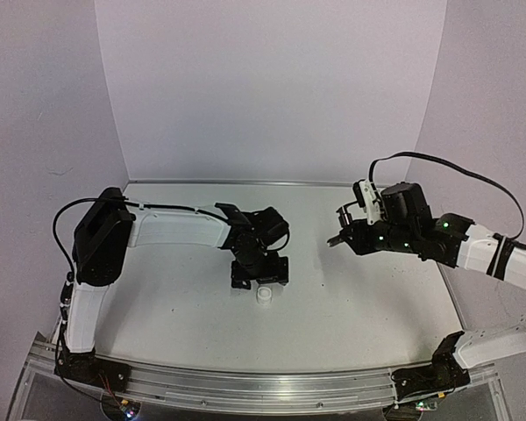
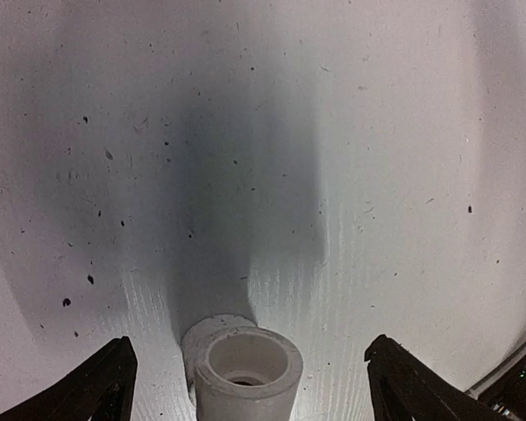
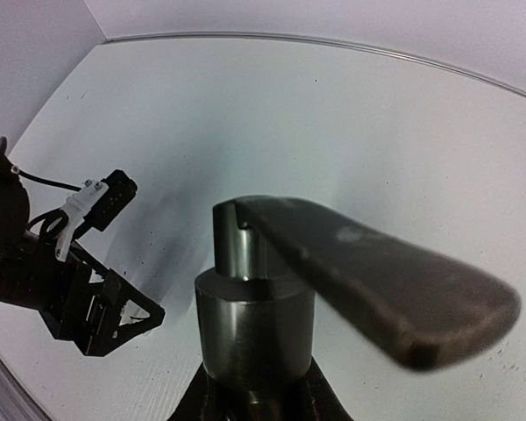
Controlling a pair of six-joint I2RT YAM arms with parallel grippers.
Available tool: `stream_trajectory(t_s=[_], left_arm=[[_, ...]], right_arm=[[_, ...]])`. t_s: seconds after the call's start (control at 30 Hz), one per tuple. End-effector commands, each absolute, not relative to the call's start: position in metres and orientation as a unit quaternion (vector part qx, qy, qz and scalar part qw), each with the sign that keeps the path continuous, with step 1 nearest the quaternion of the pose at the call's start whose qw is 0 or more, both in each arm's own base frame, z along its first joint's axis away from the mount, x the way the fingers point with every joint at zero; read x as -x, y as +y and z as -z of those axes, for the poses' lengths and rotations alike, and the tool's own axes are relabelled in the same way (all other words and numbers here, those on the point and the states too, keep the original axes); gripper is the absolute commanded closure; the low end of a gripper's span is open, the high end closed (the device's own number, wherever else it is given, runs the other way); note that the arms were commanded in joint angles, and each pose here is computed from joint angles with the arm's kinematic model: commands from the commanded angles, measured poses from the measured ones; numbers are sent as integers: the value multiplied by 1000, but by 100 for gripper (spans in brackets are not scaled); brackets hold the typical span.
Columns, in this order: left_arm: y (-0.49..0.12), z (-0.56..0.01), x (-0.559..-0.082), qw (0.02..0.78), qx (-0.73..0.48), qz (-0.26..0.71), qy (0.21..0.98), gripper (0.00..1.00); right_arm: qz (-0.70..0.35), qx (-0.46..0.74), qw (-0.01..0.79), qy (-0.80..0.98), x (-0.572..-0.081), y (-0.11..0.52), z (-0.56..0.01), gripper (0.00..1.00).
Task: Install the water faucets
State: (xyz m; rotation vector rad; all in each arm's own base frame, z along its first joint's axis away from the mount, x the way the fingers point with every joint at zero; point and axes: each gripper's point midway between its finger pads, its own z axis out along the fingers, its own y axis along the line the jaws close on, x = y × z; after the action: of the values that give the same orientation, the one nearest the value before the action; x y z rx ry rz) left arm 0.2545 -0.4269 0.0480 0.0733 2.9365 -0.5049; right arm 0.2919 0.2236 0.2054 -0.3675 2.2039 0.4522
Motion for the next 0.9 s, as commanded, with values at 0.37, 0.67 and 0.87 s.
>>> stream_trajectory(t_s=[0.37,0.67,0.87], left_arm=[[-413,-38,-246,65,-8,82,994,26],[-422,-27,-240,49,-30,78,995,32],[-423,-28,-240,50,-34,78,995,42]], right_arm=[[-203,143,461,852,-297,230,-237,100],[-203,144,463,851,-297,230,-237,100],[-204,145,462,851,-297,230,-237,100]])
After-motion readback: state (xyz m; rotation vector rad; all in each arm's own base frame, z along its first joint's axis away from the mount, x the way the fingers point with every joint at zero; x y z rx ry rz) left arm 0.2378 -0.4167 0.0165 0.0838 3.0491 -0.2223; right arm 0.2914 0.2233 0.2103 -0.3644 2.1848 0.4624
